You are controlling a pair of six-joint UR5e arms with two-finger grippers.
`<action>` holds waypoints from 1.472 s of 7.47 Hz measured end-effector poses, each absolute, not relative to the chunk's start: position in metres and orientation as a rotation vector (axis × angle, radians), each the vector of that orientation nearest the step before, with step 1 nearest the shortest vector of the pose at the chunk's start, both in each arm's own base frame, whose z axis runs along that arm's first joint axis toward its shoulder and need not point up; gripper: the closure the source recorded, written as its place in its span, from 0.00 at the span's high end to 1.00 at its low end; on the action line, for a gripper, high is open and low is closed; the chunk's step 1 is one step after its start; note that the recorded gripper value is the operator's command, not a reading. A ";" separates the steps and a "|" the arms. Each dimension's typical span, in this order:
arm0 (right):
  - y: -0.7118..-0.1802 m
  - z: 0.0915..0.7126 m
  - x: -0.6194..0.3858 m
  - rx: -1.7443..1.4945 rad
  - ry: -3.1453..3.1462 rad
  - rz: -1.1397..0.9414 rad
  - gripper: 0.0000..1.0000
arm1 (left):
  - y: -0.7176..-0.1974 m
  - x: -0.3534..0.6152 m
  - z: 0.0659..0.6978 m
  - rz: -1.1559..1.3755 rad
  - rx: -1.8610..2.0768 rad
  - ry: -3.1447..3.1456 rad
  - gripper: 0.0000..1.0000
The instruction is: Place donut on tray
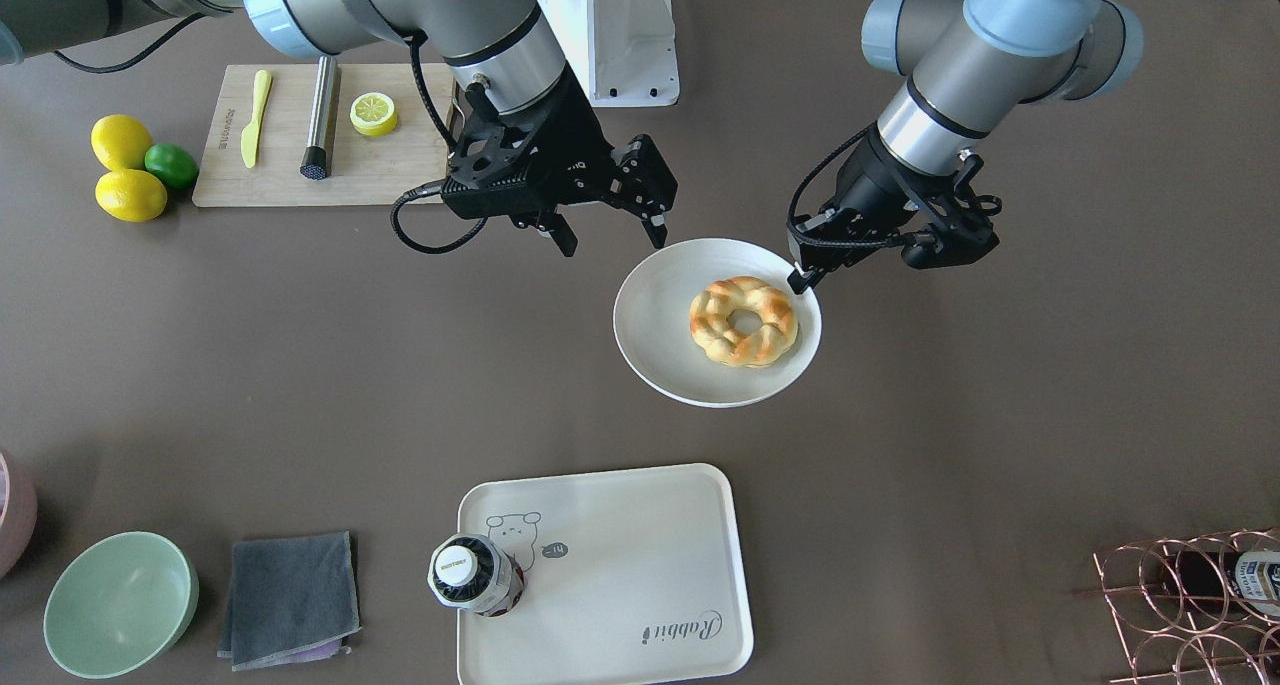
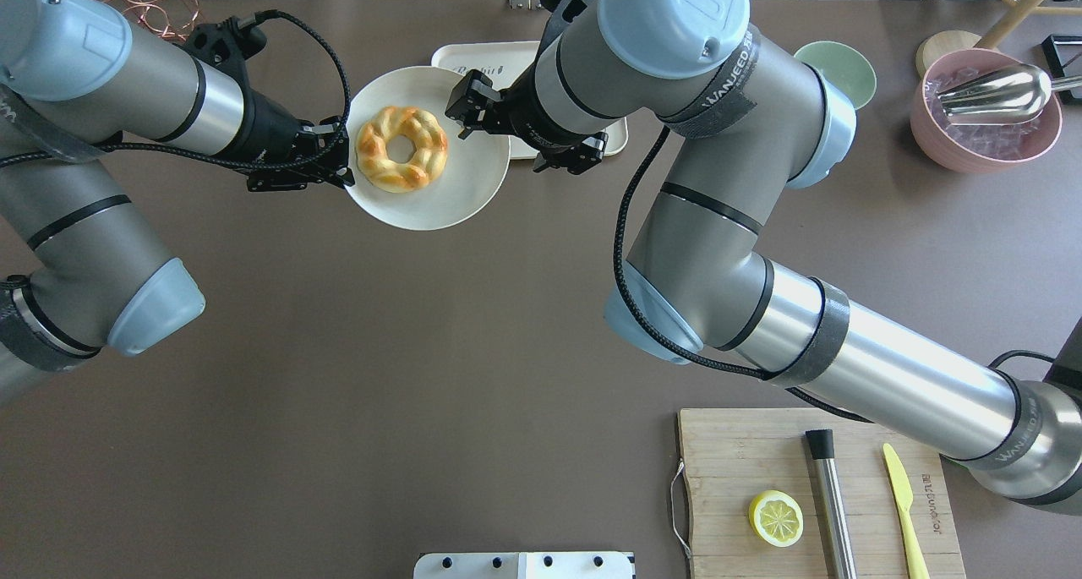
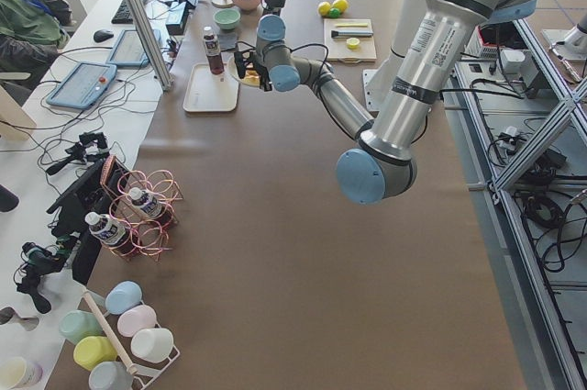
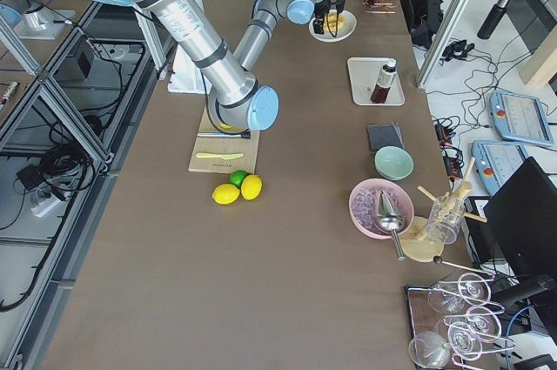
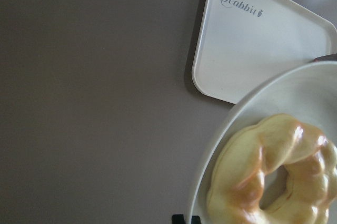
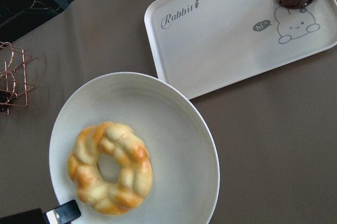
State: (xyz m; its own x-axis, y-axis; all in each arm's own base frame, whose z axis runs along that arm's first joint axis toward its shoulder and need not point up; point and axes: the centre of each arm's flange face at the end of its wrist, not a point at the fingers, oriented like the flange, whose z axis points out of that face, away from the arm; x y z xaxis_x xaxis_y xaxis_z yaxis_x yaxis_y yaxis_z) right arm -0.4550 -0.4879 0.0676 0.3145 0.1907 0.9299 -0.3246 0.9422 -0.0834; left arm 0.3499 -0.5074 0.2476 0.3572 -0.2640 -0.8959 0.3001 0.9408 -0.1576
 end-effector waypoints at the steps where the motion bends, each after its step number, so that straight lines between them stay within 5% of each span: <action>1: -0.480 0.061 -0.446 0.120 -1.205 0.337 1.00 | -0.519 0.358 0.248 -0.380 0.018 1.119 0.00; 7: -0.458 0.052 -0.407 0.140 -1.247 0.327 1.00 | -0.683 0.408 0.271 -0.554 -0.005 0.976 0.00; 11: -0.462 0.058 -0.399 0.150 -1.225 0.315 1.00 | -0.731 0.453 0.268 -0.602 0.018 0.929 0.00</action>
